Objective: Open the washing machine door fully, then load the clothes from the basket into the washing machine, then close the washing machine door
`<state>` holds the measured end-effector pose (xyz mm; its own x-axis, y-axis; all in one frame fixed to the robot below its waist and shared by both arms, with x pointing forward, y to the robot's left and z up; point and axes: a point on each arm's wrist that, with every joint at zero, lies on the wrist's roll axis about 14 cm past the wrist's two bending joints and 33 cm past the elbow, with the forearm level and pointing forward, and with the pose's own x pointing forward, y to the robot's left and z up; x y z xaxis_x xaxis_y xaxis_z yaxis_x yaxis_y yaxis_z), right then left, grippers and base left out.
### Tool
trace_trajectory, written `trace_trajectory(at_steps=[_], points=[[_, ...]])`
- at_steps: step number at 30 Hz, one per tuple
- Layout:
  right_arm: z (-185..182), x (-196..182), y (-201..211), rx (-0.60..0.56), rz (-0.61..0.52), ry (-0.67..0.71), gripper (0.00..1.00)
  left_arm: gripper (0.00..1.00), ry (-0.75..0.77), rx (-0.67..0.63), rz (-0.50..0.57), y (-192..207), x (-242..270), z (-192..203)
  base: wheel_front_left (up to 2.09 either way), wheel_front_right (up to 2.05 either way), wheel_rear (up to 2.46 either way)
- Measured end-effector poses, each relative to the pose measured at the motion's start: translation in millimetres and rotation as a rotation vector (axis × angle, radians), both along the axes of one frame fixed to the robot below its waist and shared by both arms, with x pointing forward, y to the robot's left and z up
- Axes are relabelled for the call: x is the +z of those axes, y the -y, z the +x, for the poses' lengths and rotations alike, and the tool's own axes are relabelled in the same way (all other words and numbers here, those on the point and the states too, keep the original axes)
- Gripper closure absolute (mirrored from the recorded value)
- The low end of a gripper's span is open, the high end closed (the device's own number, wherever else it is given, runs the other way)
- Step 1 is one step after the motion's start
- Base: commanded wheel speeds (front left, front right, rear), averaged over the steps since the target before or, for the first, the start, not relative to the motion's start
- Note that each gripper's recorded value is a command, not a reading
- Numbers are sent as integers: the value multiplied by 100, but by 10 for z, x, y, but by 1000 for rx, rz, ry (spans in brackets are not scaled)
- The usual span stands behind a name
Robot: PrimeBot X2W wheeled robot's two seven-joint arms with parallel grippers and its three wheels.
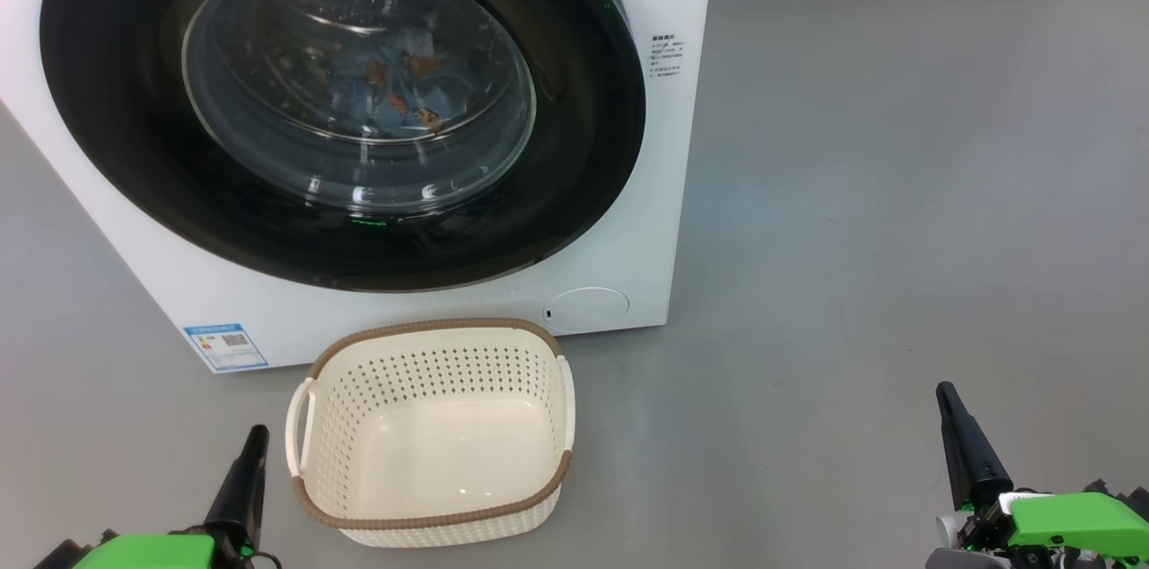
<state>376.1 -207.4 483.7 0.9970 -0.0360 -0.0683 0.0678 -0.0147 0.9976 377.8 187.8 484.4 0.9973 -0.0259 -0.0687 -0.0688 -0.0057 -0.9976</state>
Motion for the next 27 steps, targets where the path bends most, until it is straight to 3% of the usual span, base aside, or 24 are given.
trace_trajectory(at_steps=[27], points=[[0, 0, 0, 0, 0, 0, 100, 100, 0, 0, 0, -1, 0, 0, 0, 0, 0]])
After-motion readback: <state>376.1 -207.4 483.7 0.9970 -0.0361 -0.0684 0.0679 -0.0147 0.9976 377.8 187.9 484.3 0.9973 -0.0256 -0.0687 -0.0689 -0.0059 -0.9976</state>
